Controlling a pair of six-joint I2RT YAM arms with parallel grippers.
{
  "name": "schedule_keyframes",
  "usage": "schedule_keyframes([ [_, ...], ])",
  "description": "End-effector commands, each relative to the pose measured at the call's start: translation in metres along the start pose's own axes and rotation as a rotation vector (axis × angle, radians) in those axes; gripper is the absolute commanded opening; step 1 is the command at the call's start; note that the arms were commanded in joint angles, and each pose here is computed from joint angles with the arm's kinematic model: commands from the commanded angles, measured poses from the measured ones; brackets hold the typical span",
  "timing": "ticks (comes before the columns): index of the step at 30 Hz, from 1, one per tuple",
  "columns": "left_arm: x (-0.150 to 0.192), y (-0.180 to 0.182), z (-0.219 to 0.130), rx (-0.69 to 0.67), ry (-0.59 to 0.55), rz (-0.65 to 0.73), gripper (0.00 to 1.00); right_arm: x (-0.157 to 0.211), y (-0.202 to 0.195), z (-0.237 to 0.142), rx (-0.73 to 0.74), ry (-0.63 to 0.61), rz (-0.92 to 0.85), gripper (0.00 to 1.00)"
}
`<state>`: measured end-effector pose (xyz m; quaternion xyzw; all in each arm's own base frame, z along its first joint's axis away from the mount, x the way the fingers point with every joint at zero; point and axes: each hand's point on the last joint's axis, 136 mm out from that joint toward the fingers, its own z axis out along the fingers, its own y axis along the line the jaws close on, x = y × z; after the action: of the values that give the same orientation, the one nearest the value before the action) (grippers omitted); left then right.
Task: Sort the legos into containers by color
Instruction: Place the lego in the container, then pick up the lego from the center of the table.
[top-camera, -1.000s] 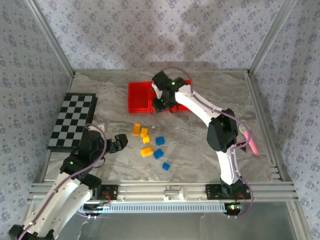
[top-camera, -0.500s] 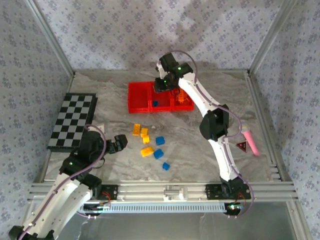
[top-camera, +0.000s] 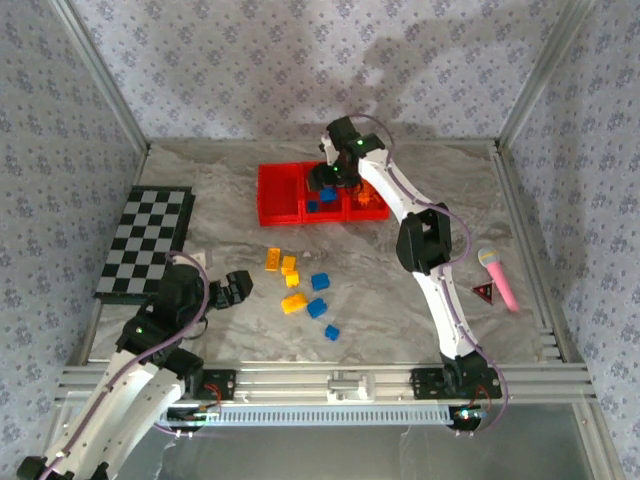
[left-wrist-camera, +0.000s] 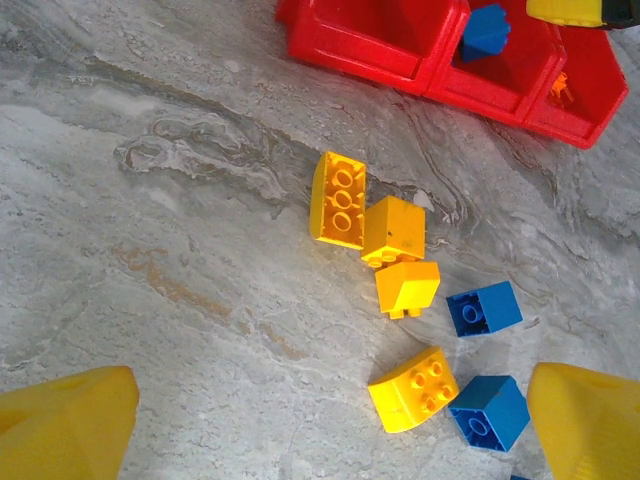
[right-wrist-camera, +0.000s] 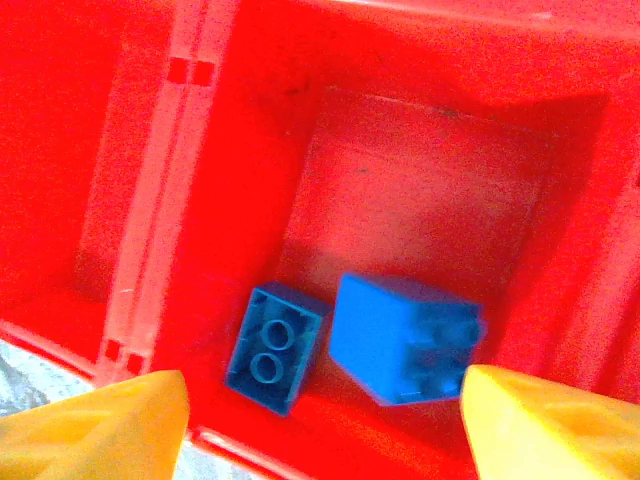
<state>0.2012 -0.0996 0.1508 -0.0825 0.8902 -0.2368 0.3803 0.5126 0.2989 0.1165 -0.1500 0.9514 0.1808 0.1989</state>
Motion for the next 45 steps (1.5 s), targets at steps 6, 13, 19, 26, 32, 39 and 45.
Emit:
schedule_keyframes([
  [6, -0.012, -0.006, -0.013, 0.013, -0.046, -0.018, 1.0, -0.009, 0.011, -0.057, 0.037, -0.055, -0.006, 0.89],
  [13, -0.01, -0.006, -0.008, 0.027, -0.054, -0.013, 1.0, 0.01, 0.028, -0.098, 0.071, -0.074, -0.035, 0.91],
  [19, -0.009, -0.007, -0.002, 0.025, -0.033, -0.001, 1.0, 0.065, 0.05, -0.109, 0.084, -0.031, -0.06, 0.92],
  [26, -0.005, -0.006, 0.003, 0.031, -0.028, 0.001, 1.0, 0.137, 0.043, -0.089, 0.15, 0.092, -0.001, 0.9],
  [32, -0.005, -0.007, 0.005, 0.035, -0.025, 0.005, 1.0, 0.185, 0.046, -0.063, 0.186, 0.197, -0.014, 0.9],
  [39, -0.004, -0.007, 0.004, 0.033, -0.016, 0.003, 1.0, 0.206, 0.064, -0.04, 0.171, 0.254, -0.03, 0.9],
  [45, -0.005, -0.007, 0.0, 0.038, -0.027, -0.002, 1.0, 0.22, 0.078, -0.028, 0.184, 0.295, -0.049, 0.91],
])
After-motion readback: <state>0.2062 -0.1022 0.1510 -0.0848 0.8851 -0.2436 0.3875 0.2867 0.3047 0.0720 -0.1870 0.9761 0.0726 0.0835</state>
